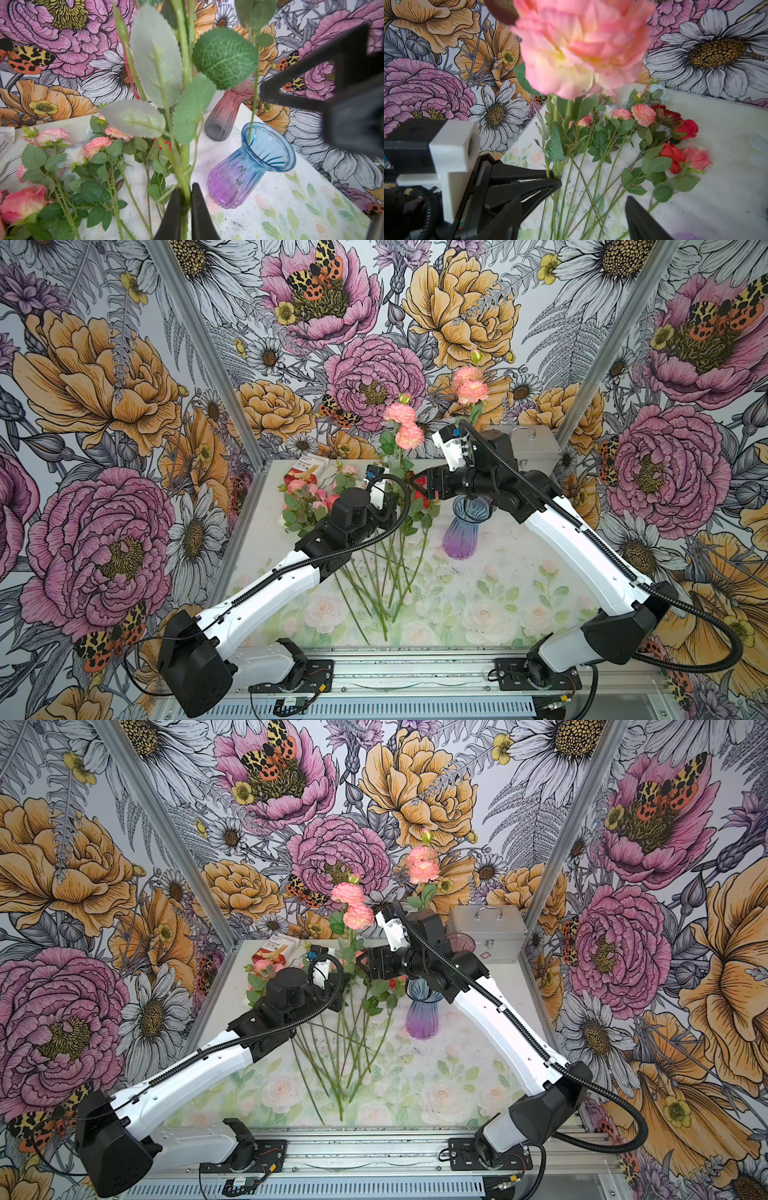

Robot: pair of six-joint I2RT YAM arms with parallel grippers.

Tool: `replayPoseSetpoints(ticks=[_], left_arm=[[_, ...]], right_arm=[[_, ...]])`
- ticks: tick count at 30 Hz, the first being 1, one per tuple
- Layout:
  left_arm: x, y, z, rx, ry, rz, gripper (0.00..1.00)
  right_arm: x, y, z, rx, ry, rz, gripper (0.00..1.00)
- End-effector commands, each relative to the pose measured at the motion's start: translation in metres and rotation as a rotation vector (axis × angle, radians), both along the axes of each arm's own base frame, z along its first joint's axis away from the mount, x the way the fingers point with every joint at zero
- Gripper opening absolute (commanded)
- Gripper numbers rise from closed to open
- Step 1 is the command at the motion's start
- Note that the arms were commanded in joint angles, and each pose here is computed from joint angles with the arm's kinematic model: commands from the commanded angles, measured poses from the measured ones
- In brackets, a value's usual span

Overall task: Place the pink flowers into the vase
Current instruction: Place the flower in the vase.

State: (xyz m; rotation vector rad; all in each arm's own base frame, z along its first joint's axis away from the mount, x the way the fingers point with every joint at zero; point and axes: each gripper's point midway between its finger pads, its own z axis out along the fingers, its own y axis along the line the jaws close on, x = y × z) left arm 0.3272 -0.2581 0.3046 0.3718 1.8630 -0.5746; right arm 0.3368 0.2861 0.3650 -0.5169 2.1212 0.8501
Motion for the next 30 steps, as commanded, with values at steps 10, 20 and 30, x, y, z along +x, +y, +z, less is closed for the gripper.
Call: replayPoseSetpoints(ticks=[10,20,30], left_arm=[[-0.014,-0.022,0.039,-0.147,-0.055,-0.109,0.00],[-0.024,-0.036,0.061,-0.197,-0.083,-0.150,0.00],[-0.028,-0.040,0.070,-0.244,-0.080,-0.176,0.00]], right_arm=[[-0.008,0.021,0.017,0.051,-0.059,0.032,0.68],[0.001,0.023,0.009,0.029,-0.062,0.005,0.54],[0.000,0.021,0.017,0.036,-0.104,-0.017,0.28]])
